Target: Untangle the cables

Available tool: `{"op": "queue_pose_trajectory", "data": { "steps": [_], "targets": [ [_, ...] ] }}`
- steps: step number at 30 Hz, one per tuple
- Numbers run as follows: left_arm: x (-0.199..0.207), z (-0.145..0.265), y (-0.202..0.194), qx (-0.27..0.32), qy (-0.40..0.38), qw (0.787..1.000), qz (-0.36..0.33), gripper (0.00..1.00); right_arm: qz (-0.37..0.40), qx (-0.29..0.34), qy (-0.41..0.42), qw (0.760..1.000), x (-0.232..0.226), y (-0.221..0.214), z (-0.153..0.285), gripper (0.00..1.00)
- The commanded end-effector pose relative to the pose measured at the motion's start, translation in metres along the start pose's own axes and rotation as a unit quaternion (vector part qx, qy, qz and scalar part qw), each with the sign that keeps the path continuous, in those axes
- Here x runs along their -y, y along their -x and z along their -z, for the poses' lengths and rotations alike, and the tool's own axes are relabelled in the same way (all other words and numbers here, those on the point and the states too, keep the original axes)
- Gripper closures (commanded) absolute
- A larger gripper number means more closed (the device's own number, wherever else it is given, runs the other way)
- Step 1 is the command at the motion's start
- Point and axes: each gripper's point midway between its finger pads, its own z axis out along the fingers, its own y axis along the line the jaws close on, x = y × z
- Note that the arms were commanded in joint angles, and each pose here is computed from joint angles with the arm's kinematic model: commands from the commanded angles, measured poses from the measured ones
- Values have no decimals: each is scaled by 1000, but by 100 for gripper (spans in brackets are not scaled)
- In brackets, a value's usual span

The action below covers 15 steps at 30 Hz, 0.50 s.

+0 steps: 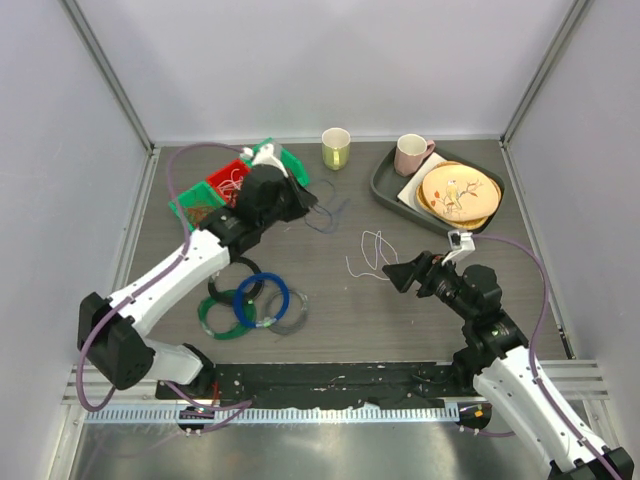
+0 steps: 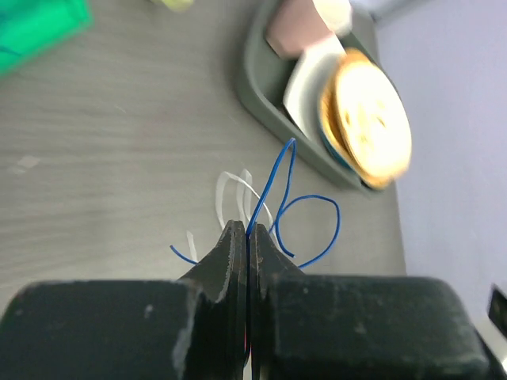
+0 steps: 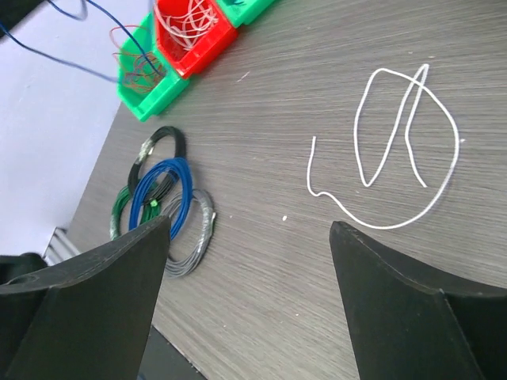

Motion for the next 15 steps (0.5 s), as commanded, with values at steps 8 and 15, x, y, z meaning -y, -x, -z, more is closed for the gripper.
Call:
{"op": "queue_pose_trajectory", "data": {
  "steps": [8, 15],
  "targets": [
    [-95, 15, 158, 177, 240, 953, -60, 100, -8, 66, -81, 994, 20, 29, 8, 10],
    [-127, -33, 198, 196, 330, 921, -67, 100, -2, 103, -92, 990, 25, 39, 13, 10]
  ]
}}
